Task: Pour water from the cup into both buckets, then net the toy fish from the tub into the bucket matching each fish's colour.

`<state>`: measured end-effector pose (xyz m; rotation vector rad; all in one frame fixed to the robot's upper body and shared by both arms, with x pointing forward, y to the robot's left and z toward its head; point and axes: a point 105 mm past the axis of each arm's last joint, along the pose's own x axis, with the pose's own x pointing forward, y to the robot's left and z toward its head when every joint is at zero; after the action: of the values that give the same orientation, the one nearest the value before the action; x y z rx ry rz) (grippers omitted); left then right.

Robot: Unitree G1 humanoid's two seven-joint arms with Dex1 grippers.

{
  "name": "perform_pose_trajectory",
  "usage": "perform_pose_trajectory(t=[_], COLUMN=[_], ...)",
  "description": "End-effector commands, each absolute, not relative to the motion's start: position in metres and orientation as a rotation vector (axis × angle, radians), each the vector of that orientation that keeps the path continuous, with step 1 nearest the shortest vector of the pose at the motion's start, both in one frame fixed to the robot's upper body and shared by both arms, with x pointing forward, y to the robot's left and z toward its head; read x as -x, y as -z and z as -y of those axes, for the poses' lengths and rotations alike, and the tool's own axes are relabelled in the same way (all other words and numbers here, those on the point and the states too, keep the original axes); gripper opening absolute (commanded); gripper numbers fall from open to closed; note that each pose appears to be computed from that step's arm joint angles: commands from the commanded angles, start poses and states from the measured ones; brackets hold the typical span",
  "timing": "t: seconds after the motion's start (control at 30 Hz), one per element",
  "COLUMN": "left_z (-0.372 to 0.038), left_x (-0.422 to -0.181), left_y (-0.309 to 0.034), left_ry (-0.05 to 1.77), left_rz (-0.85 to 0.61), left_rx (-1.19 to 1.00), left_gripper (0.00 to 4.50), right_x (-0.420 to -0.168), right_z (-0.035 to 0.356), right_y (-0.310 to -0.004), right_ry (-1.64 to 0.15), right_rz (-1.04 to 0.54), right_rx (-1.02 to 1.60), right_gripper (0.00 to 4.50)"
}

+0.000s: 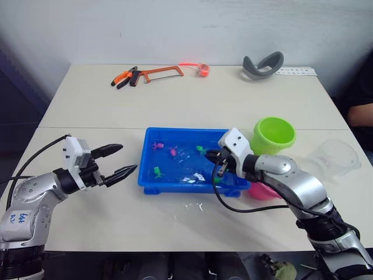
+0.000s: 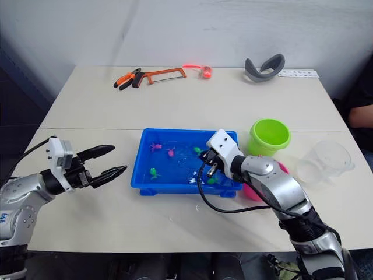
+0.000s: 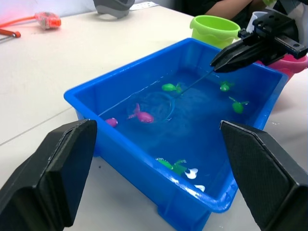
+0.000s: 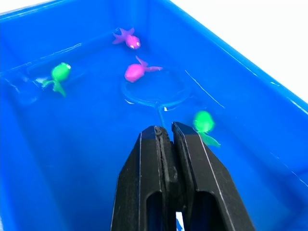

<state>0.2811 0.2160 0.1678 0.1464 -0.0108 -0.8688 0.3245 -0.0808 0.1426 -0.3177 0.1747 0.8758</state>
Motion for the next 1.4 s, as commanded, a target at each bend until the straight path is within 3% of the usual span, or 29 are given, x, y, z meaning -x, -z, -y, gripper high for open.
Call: perform_pose_trajectory(t=[0.03,0.4,0.6,0.8,1.13,1.4], left_z=[-0.214,-0.206,-0.189,-0.162,-0.103,-0.063], left_x=[-0.281,-0.282,-0.285,-0.295,-0.304,-0.297], left_y=[-0.175,-0.187,-0.197,-0.205,-0.212,-0.206], left_ry=[0.885,0.98,1.087,1.23,1.513,1.691], left_rz=[0.028,0.096,0.156,0.172,0.21,0.234], left_rx=[-0.174,-0.145,-0.1,-0.071,-0.067,-0.031], left_gripper=[4.45,4.45,4.45,4.45,4.45,4.45], right_x=[-0.319,-0.299,-0.276,-0.235,-0.178,-0.142], right_z=[0.078,0.089,0.118,0.148,0.192,0.226], right_y=[-0.157,-0.17,-0.191,-0.203,-0.214,-0.209], right_ry=[-0.89,-0.91,-0.859,-0.805,-0.601,-0.393], right_rz=[-0.087,0.022,0.104,0.173,0.103,0.008], right_rx=[0.274,0.19,0.26,0.35,0.393,0.515], right_gripper=[0.0,0.0,0.0,0.0,0.0,0.0])
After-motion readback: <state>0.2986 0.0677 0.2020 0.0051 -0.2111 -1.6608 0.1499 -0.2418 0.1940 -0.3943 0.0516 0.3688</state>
